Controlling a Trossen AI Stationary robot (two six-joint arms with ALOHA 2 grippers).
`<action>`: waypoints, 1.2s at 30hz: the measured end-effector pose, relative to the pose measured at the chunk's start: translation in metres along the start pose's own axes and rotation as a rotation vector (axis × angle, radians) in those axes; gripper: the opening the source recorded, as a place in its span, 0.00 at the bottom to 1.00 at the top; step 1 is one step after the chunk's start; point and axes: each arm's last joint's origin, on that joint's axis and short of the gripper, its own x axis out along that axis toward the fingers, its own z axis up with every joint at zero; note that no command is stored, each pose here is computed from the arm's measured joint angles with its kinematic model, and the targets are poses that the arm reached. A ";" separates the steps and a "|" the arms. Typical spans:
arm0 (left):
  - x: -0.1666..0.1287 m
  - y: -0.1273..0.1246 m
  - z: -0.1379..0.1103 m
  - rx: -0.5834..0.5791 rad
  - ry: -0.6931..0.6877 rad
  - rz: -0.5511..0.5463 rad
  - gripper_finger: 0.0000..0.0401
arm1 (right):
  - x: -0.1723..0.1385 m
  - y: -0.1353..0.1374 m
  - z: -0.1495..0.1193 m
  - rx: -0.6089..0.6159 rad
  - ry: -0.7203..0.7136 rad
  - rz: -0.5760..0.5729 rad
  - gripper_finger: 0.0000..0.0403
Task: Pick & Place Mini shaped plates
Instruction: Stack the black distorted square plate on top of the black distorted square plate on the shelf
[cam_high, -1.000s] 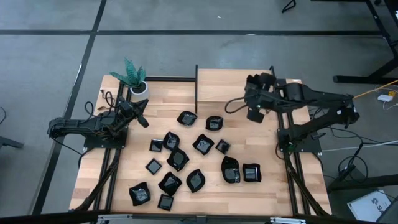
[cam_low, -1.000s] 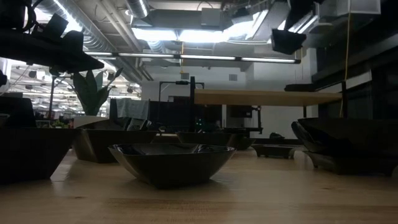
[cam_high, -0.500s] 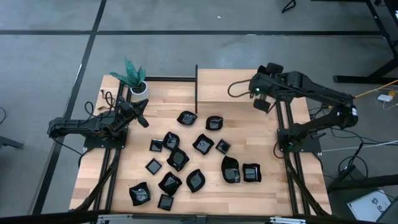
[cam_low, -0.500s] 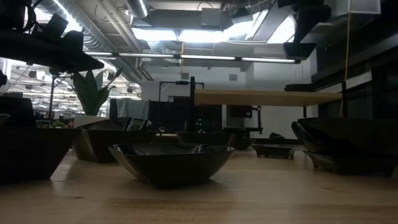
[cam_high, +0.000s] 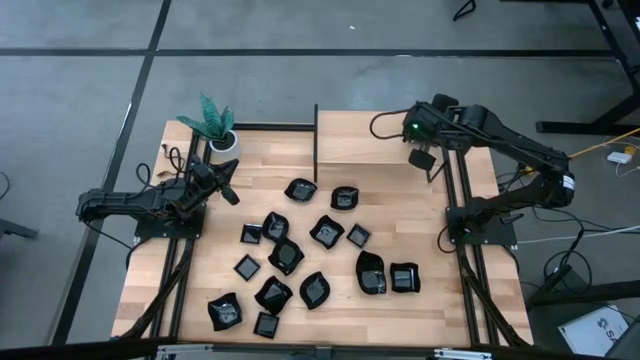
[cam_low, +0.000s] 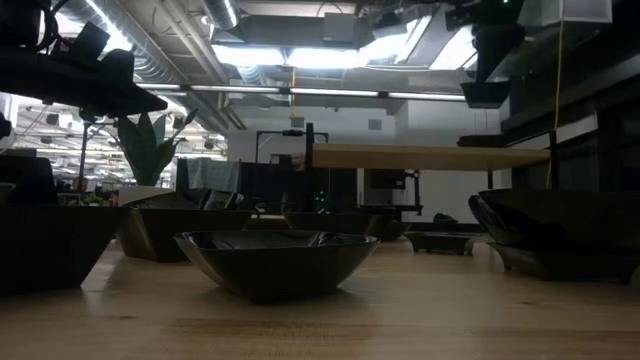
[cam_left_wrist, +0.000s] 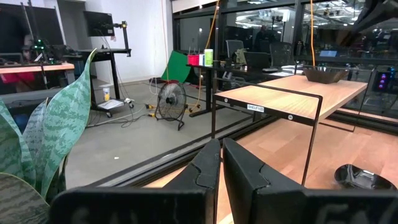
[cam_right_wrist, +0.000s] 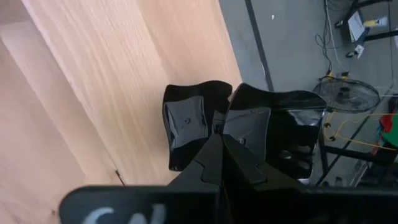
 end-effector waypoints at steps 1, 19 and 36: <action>0.000 0.000 0.000 0.000 0.000 0.000 0.04 | 0.004 0.001 0.000 -0.011 0.005 0.000 0.01; 0.000 0.000 0.000 0.000 0.000 0.000 0.04 | 0.050 0.007 -0.006 -0.033 0.052 0.079 0.01; 0.000 0.000 0.000 0.001 0.001 0.000 0.04 | 0.062 0.010 -0.005 -0.025 0.034 0.072 0.01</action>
